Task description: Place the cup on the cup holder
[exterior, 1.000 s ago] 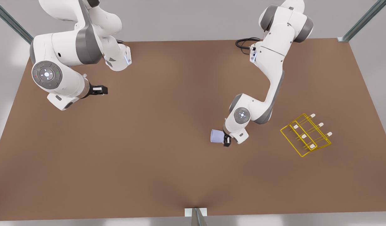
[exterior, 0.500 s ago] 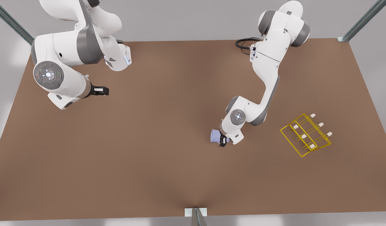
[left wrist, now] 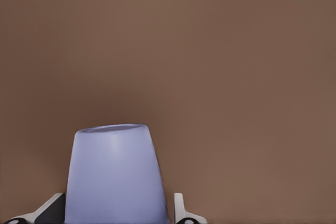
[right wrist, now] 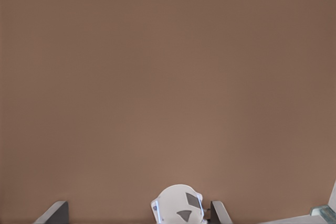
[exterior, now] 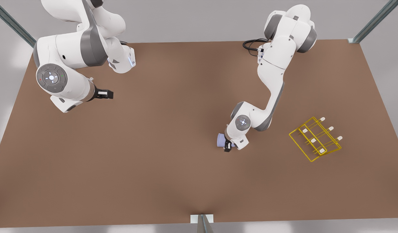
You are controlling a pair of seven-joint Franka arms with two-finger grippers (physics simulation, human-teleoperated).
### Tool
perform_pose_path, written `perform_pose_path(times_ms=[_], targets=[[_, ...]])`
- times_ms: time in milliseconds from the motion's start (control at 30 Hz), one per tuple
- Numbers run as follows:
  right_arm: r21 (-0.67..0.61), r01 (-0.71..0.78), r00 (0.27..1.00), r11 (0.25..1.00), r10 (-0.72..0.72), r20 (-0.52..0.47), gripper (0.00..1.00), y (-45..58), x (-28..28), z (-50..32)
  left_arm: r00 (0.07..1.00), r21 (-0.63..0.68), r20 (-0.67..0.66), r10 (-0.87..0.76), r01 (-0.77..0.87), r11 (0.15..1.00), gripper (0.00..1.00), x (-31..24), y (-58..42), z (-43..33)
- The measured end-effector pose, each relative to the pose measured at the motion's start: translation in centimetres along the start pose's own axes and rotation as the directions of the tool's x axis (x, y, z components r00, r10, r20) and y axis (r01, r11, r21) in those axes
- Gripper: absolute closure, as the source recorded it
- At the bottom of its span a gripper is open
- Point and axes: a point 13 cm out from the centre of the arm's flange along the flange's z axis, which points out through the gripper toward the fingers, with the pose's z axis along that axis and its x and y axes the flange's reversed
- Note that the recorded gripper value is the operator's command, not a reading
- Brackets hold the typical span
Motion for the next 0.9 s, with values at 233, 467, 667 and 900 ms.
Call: perform_pose_path(times_ms=[233,467,667,900], targets=[[0.002,-0.006,1.000,1.000,0.006,-0.004,0.00,0.1,0.0,0.2,1.000,-0.015,0.002,0.006,-0.006,1.000,0.06,0.2,0.6,1.7],[0.002,-0.009,1.000,1.000,0.009,-0.005,0.00,0.2,0.0,0.2,1.000,-0.010,-0.003,0.003,-0.003,1.000,0.24,0.2,0.4,1.7],[0.001,-0.011,1.000,1.000,0.011,-0.005,0.00,0.2,0.0,0.2,0.997,0.070,0.040,-0.066,0.063,0.996,0.24,-2.7,-6.5,-7.7],[-0.005,-0.010,1.000,1.000,0.010,-0.005,0.00,0.3,0.1,0.2,0.566,0.055,0.817,-0.107,0.107,0.993,0.24,-22.9,-1.0,-21.6]])
